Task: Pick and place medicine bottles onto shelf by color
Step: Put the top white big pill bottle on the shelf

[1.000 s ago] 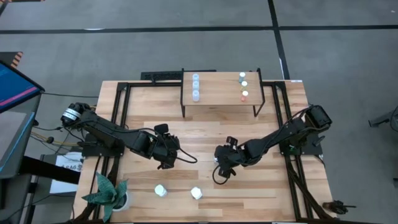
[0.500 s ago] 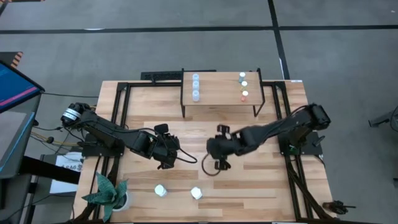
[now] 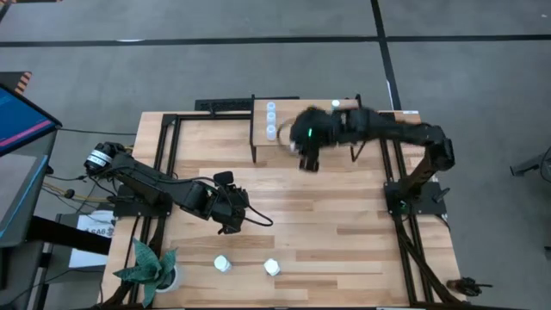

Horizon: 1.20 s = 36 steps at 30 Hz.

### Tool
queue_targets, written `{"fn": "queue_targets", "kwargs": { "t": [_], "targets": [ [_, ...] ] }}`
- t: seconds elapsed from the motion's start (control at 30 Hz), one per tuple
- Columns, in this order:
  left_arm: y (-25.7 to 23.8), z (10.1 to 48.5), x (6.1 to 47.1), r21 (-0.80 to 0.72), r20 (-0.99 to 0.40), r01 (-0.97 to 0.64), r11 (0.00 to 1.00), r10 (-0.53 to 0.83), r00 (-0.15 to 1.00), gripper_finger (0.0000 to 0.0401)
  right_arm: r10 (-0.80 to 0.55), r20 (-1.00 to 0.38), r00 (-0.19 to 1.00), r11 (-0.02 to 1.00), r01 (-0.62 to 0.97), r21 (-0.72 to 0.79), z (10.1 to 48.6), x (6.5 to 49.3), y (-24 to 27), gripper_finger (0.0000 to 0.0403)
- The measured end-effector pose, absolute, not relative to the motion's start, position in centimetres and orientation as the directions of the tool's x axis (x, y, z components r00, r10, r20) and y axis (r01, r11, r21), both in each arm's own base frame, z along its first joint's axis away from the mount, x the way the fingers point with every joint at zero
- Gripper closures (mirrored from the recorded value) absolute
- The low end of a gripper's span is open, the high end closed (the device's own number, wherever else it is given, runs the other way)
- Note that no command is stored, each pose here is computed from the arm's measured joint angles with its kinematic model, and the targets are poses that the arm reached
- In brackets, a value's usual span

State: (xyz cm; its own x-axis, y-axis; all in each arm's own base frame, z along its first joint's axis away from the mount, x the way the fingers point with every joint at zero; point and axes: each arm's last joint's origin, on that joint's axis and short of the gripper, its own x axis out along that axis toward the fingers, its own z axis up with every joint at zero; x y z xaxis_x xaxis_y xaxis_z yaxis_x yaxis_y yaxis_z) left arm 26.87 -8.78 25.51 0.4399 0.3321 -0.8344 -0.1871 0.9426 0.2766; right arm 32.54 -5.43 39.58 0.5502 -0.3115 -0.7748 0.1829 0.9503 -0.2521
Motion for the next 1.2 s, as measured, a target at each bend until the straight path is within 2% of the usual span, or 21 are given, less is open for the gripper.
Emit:
{"fn": "queue_targets", "kwargs": {
  "t": [0.3, 0.5, 0.77, 1.2],
  "targets": [
    [-8.8, 25.5, 26.9, 0.275, -0.834, -0.189, 0.943, 0.332, 0.442, 0.0232, -0.282, -0.738, 0.613, 0.959, 0.207, -0.195, 39.1, 31.2, -15.9, 0.0231],
    [-8.8, 25.5, 26.9, 0.275, -0.833, -0.190, 0.943, 0.332, 0.442, 0.0232, -0.244, -0.749, 0.616, 0.969, 0.189, -0.160, 37.3, 31.1, -19.9, 0.0229],
    [-8.8, 25.5, 26.9, 0.273, -0.833, -0.191, 0.943, 0.331, 0.442, 0.0232, -0.255, -0.785, 0.565, 0.961, 0.237, -0.142, 34.2, 32.0, -23.3, 0.0229],
    [-8.8, 25.5, 26.9, 0.273, -0.833, -0.192, 0.943, 0.332, 0.442, 0.0232, -0.253, -0.803, 0.539, 0.963, 0.220, -0.155, 33.8, 31.4, -24.1, 0.0216]
  ]
}}
